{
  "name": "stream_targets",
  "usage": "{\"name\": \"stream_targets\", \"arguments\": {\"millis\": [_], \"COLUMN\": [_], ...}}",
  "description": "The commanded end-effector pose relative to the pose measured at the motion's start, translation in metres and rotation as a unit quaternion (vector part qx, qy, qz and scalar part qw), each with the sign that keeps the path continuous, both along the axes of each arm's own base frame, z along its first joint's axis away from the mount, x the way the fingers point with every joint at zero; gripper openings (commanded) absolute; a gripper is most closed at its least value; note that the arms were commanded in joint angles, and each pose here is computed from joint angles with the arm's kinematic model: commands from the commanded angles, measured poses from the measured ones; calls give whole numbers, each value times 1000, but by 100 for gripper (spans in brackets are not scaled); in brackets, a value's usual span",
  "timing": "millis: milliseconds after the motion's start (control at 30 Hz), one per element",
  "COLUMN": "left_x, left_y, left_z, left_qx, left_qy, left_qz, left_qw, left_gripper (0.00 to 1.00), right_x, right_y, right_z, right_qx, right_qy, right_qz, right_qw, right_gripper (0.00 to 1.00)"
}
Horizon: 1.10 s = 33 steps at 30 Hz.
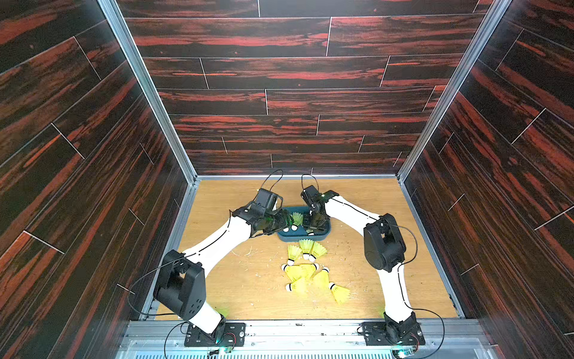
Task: Put the shuttlecocks into the storage box
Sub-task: Adjust the shuttlecock in the storage box, then pick up the shuttlecock at the center of the board.
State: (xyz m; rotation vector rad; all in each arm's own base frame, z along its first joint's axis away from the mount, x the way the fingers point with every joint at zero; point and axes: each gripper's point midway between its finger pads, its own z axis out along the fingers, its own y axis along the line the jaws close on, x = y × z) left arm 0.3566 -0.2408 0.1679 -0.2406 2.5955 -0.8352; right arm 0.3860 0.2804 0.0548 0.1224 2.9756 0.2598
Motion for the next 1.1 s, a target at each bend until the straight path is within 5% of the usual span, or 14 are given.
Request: {"name": "stream_targets", "arguments": {"millis": [0,533,567,633,1067], "left_x": [-1,-6,-7,-10,-54], "left_y": [1,3,3,5,6], "left_z": [11,14,15,16,13], "left_qx": [-8,-8,-6,-1,32], "left_qy": [-12,-15,-17,-20,-42], "left_qz": [-2,-10,-13,-22,-144], "left_qw": [1000,1000,1000,1000,988], "left_gripper": [68,68,68,68,68], "right_x": [-7,-5,-6,-9,-77], "right_y": [-4,-11,-11,-13,-48], "right_z": [17,76,83,97,122], "right_qx": [6,13,14,9,13], "right_qy": [-1,-92,-104,-130,-176], "right_qz": [-3,19,26,40,116], "right_qw": [1000,996,994,991,977], "right_gripper": [46,61,63,98,97]}}
